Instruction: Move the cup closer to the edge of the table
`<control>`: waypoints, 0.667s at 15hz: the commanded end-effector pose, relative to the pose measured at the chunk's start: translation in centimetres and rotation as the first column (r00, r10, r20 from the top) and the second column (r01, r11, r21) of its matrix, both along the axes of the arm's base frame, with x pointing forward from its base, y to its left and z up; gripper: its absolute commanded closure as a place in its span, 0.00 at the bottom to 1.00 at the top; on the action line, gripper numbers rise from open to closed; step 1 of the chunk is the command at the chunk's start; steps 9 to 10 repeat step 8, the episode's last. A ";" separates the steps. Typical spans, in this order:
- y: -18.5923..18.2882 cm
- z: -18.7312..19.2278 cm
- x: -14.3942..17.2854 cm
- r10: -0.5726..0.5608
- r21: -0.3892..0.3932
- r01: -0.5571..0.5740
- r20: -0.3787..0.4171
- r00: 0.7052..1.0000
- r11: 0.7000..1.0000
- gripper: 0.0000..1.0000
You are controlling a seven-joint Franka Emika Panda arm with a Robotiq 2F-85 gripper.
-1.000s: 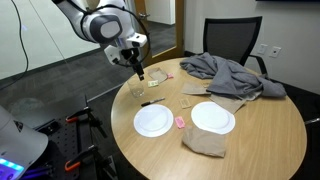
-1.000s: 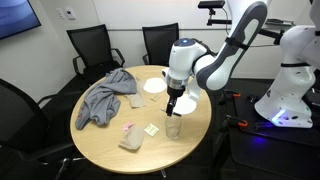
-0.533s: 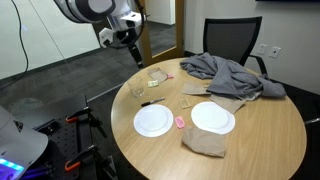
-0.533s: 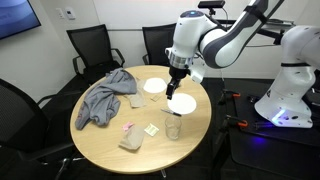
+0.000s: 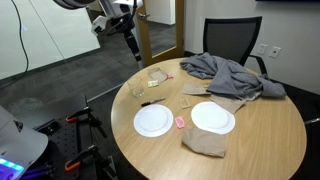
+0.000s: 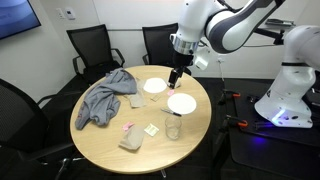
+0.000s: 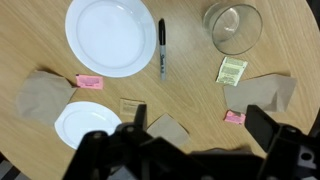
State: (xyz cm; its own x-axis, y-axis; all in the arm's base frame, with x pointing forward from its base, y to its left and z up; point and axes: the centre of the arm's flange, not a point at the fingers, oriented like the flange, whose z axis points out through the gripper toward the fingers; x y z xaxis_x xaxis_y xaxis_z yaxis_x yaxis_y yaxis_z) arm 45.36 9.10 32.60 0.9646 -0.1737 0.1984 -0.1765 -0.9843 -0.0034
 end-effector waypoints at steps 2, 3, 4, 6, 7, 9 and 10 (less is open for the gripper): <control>-0.1 0.2 -0.3 -0.005 0.001 0.005 0.000 1.000 1.000 0.00; -0.1 0.2 -0.4 -0.006 0.003 0.006 -0.001 1.000 1.000 0.00; -0.1 0.1 -0.5 -0.006 0.003 0.006 -0.002 1.000 1.000 0.00; 0.0 0.0 -0.7 -0.006 0.003 0.006 -0.005 1.000 1.000 0.00; 0.0 0.0 -0.7 -0.006 0.003 0.006 -0.005 1.000 1.000 0.00; -0.1 0.0 -0.7 -0.006 0.003 0.006 -0.005 1.000 1.000 0.00; -0.1 0.0 -0.7 -0.006 0.003 0.006 -0.005 1.000 1.000 0.00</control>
